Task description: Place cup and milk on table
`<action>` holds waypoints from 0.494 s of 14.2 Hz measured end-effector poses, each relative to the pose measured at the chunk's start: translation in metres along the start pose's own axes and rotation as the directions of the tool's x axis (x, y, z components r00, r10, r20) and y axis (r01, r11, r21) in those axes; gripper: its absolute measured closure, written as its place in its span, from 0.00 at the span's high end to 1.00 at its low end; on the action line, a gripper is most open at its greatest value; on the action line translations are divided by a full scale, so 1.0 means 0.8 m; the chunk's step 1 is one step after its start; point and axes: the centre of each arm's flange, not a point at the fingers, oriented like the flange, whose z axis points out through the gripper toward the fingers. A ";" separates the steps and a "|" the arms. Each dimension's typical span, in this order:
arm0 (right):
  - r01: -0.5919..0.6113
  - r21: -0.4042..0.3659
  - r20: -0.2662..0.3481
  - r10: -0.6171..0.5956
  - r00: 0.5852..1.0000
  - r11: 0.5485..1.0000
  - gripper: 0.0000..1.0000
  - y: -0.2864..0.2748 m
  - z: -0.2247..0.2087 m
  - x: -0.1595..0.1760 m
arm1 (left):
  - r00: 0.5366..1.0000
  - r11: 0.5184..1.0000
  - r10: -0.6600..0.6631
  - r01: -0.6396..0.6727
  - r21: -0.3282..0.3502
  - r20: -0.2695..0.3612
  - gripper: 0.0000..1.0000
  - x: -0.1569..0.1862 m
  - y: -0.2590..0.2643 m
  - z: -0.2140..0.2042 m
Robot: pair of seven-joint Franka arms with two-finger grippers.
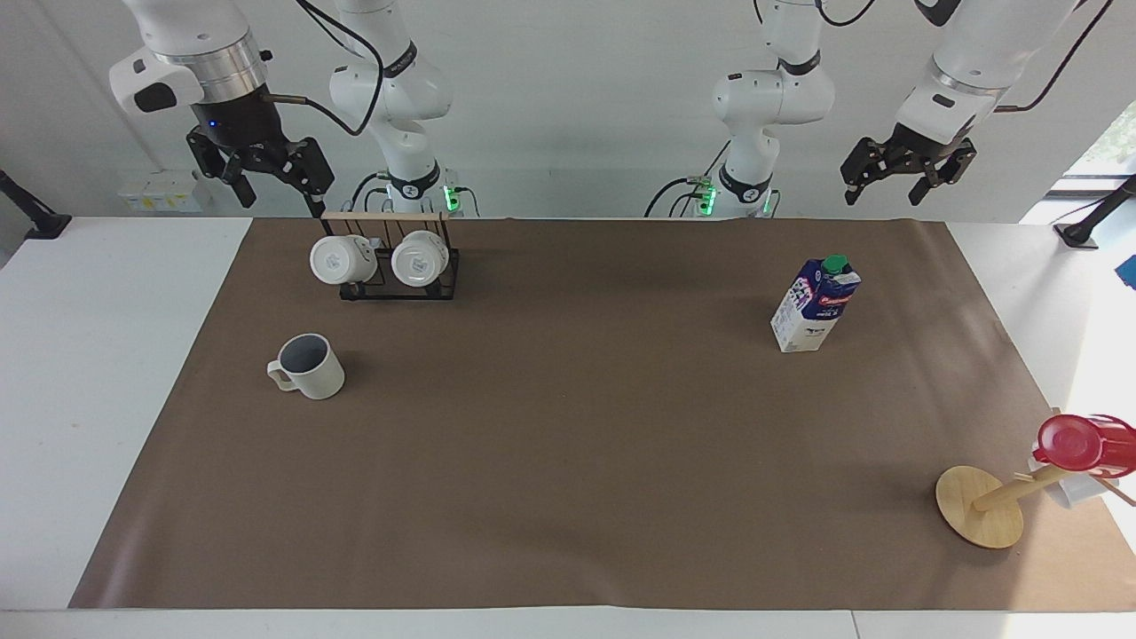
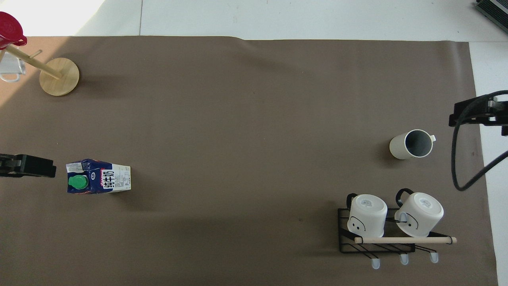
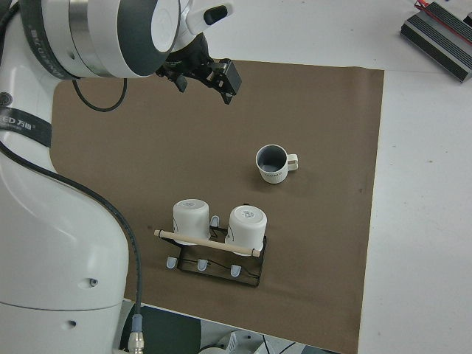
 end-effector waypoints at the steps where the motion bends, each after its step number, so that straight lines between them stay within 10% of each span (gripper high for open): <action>1: 0.000 0.000 0.000 0.000 1.000 1.000 1.00 0.000 0.000 0.000 | 1.000 1.000 0.000 0.000 -0.001 -0.003 1.00 0.000 0.000 0.000; 7: 0.000 0.000 0.000 0.000 1.000 1.000 1.00 0.000 0.000 0.000 | 1.000 1.000 0.005 -0.005 -0.003 -0.011 1.00 0.001 0.004 -0.001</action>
